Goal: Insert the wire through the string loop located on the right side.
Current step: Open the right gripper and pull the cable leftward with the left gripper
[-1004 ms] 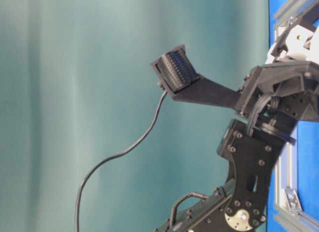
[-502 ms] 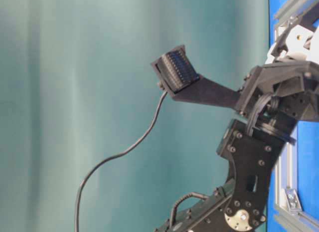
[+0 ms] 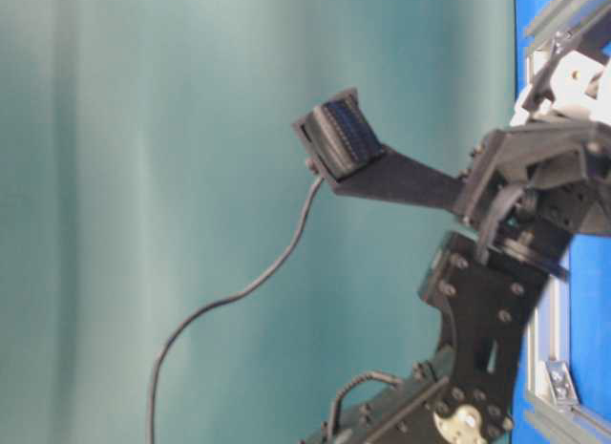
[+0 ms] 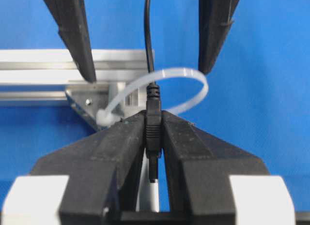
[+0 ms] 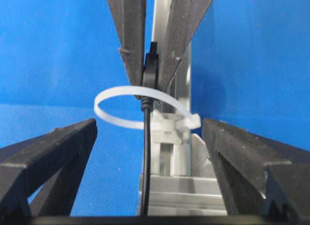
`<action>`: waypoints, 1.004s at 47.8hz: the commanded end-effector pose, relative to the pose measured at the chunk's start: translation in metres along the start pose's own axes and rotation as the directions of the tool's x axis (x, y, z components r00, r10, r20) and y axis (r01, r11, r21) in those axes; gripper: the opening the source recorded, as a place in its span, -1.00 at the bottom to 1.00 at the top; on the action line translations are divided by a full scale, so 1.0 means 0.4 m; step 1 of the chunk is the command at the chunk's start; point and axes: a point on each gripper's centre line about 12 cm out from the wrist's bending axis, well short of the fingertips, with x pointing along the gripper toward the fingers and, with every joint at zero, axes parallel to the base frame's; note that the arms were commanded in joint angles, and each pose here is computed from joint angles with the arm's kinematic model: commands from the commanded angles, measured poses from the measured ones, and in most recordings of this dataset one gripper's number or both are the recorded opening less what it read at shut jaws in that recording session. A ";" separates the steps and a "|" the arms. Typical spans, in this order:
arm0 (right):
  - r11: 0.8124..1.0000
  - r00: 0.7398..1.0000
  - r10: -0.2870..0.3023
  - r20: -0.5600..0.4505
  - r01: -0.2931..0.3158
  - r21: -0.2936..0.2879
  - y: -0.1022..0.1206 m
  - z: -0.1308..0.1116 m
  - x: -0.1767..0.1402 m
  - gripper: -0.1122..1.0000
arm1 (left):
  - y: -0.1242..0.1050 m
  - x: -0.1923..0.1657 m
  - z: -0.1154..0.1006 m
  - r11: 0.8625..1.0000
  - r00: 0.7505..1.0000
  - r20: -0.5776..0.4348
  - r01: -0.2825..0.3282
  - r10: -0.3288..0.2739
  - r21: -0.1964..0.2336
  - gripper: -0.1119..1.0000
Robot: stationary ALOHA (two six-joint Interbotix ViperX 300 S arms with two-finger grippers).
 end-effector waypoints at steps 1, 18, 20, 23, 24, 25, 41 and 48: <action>1.000 1.000 0.003 0.024 -0.003 0.004 0.003 0.016 0.004 0.91 | -0.003 -0.032 0.046 1.000 0.999 0.038 0.004 -0.004 0.001 -0.66; 1.000 1.000 0.002 0.018 -0.002 0.002 0.003 0.013 0.003 0.91 | -0.008 -0.247 -0.009 1.000 1.000 -0.008 0.013 -0.013 -0.003 -0.66; 1.000 1.000 0.002 0.015 -0.002 0.002 0.003 0.012 0.003 0.91 | -0.006 -0.278 -0.018 1.000 1.000 -0.007 0.011 -0.012 -0.010 -0.66; 1.000 1.000 0.002 0.012 -0.002 0.002 0.003 0.013 0.004 0.91 | -0.002 -0.323 -0.035 1.000 1.000 -0.011 0.010 -0.010 -0.020 -0.66; 1.000 1.000 0.002 0.012 -0.002 0.002 0.003 0.014 0.004 0.91 | -0.001 -0.337 -0.043 1.000 1.000 -0.016 0.009 -0.009 -0.023 -0.66; 1.000 1.000 0.002 0.010 -0.002 0.002 0.003 0.013 0.004 0.91 | 0.001 -0.352 -0.051 1.000 1.000 -0.020 0.008 -0.009 -0.024 -0.66; 1.000 1.000 0.001 0.009 -0.001 0.001 0.003 0.012 0.004 0.91 | 0.018 -0.540 -0.168 0.998 0.994 -0.112 -0.003 -0.003 -0.055 -0.66; 1.000 1.000 0.003 0.012 -0.003 0.000 0.004 0.015 0.005 0.91 | 0.023 -0.602 -0.201 0.998 0.992 -0.127 -0.005 -0.002 -0.056 -0.66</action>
